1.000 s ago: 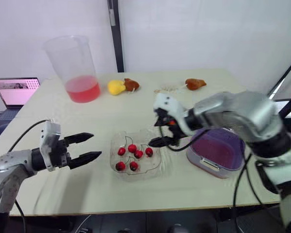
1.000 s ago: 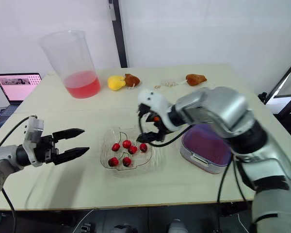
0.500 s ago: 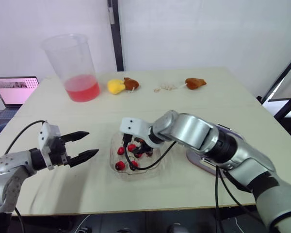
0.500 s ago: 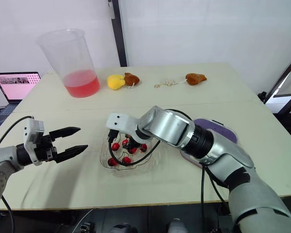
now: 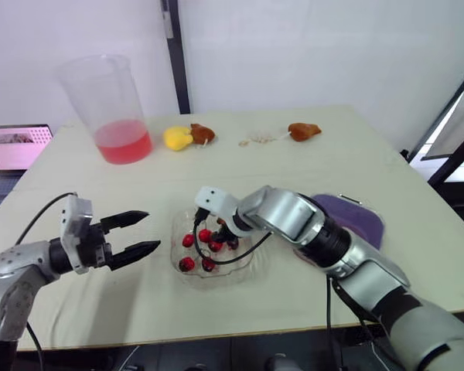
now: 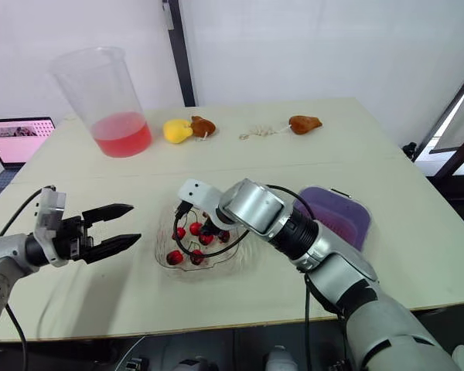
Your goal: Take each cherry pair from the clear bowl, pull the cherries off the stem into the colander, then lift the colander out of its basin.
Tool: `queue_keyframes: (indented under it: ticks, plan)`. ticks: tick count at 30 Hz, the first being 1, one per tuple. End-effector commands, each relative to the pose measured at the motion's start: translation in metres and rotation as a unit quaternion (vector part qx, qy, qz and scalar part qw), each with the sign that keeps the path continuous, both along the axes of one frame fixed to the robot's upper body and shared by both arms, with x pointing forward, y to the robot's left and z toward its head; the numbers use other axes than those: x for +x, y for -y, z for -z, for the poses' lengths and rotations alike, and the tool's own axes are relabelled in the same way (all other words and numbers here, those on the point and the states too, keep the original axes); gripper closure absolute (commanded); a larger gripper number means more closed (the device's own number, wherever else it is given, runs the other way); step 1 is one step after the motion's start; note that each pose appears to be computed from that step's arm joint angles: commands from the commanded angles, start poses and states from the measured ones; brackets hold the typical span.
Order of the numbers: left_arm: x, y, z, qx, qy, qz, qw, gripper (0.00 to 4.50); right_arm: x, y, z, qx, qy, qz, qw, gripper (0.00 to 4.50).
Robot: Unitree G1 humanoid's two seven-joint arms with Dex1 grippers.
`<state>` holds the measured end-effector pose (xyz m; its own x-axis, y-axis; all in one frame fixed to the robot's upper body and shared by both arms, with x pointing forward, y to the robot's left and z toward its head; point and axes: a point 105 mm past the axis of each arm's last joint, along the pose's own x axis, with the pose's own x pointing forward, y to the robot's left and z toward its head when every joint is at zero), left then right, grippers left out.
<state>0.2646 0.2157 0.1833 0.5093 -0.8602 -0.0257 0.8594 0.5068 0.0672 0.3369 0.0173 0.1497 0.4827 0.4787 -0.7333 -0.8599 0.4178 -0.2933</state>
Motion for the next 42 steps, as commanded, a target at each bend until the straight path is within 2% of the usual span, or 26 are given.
queue_keyframes:
  ticks: [1, 9, 12, 22, 25, 28, 34, 36, 39, 42]
  plan:
    - [-0.002, -0.005, -0.012, 0.006, 0.023, -0.003, 1.0, 0.0, 0.003, -0.009, -0.006, 0.015, 0.02, -0.005, 1.0, 1.82]
    - [-0.004, -0.002, -0.011, 0.013, 0.021, 0.003, 1.0, 0.0, 0.009, -0.017, -0.006, 0.039, 0.023, 0.008, 0.999, 1.82]
    - [-0.006, -0.001, -0.007, 0.027, 0.016, 0.013, 0.999, 0.0, 0.007, -0.018, -0.003, 0.037, 0.016, 0.007, 0.999, 1.82]
    - [-0.005, 0.001, -0.01, 0.026, 0.019, 0.018, 0.999, 0.0, 0.003, -0.031, 0.006, 0.056, -0.008, 0.002, 0.998, 1.82]
    - [-0.004, 0.0, -0.011, 0.028, 0.02, 0.018, 0.999, 0.0, 0.005, -0.033, 0.007, 0.062, -0.009, 0.005, 0.998, 2.63]
    - [-0.003, 0.001, -0.011, 0.028, 0.02, 0.018, 0.999, 0.0, 0.002, -0.035, 0.007, 0.061, -0.014, -0.006, 0.998, 3.9]
    - [-0.003, 0.0, -0.011, 0.027, 0.02, 0.019, 0.999, 0.0, -0.01, -0.032, -0.005, 0.062, -0.022, -0.028, 0.997, 3.9]
    - [-0.003, 0.001, -0.012, 0.019, 0.021, 0.019, 0.999, 0.0, -0.021, -0.031, -0.012, 0.056, -0.016, -0.066, 0.996, 3.9]
    - [-0.001, 0.002, -0.015, -0.003, 0.02, 0.02, 1.0, 0.0, -0.028, -0.027, -0.031, 0.035, 0.048, -0.131, 0.99, 3.9]
    - [0.001, 0.008, -0.026, -0.035, 0.014, 0.03, 0.999, 0.0, -0.03, -0.023, -0.058, 0.06, 0.101, -0.151, 0.981, 3.9]
